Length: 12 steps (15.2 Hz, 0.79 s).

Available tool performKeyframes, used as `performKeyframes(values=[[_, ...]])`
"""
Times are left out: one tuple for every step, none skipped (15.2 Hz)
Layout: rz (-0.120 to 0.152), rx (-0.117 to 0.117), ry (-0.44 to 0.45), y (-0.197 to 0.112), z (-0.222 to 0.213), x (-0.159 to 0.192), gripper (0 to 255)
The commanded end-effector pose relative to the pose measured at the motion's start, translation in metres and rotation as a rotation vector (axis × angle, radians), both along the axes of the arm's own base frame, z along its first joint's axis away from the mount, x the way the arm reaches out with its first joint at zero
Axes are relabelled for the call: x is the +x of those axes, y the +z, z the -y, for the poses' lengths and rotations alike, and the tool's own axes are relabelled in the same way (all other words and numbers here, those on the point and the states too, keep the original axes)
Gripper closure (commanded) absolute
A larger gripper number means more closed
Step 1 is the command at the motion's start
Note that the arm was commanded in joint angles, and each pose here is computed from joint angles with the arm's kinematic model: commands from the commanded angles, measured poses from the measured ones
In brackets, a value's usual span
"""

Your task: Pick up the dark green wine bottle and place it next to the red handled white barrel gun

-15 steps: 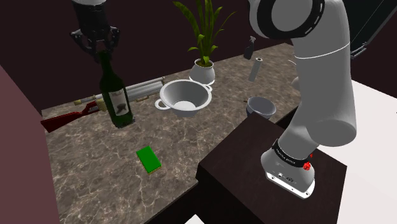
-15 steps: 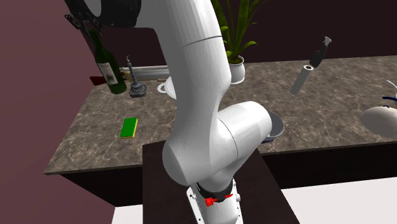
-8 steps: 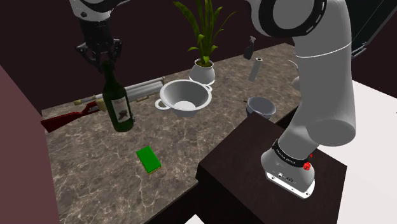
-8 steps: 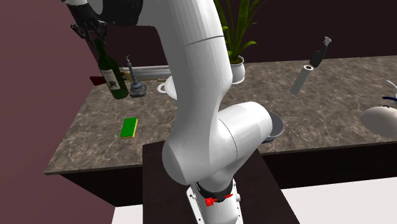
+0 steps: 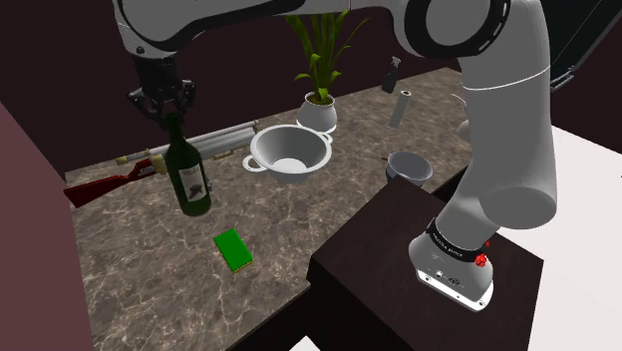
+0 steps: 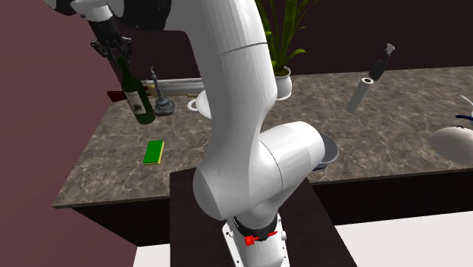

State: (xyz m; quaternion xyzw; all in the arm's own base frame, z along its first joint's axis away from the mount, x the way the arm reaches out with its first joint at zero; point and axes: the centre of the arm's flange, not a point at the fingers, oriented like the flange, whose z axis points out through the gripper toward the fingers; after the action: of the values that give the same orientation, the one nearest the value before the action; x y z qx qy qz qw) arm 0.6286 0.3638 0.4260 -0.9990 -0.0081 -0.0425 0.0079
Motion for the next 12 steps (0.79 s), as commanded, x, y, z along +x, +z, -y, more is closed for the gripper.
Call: performKeyframes(values=[[0.001, 0.001, 0.000, -0.010, 0.001, 0.001, 255], [0.001, 0.001, 0.000, -0.016, 0.001, 0.001, 255], [0.001, 0.001, 0.000, -0.021, 0.001, 0.001, 255], [0.001, 0.001, 0.000, -0.026, 0.001, 0.001, 255], [0.001, 0.001, 0.000, -0.032, 0.001, 0.001, 255], [0.001, 0.001, 0.000, -0.037, 0.001, 0.001, 255], [0.001, 0.001, 0.000, -0.042, 0.001, 0.001, 255], [0.001, 0.001, 0.000, -0.047, 0.001, 0.001, 255], [0.001, 0.001, 0.000, -0.053, 0.001, 0.001, 255], [0.001, 0.001, 0.000, -0.058, 0.001, 0.001, 255], [0.001, 0.001, 0.000, -0.063, 0.001, 0.001, 255], [0.001, 0.001, 0.000, -0.068, 0.001, 0.001, 255]])
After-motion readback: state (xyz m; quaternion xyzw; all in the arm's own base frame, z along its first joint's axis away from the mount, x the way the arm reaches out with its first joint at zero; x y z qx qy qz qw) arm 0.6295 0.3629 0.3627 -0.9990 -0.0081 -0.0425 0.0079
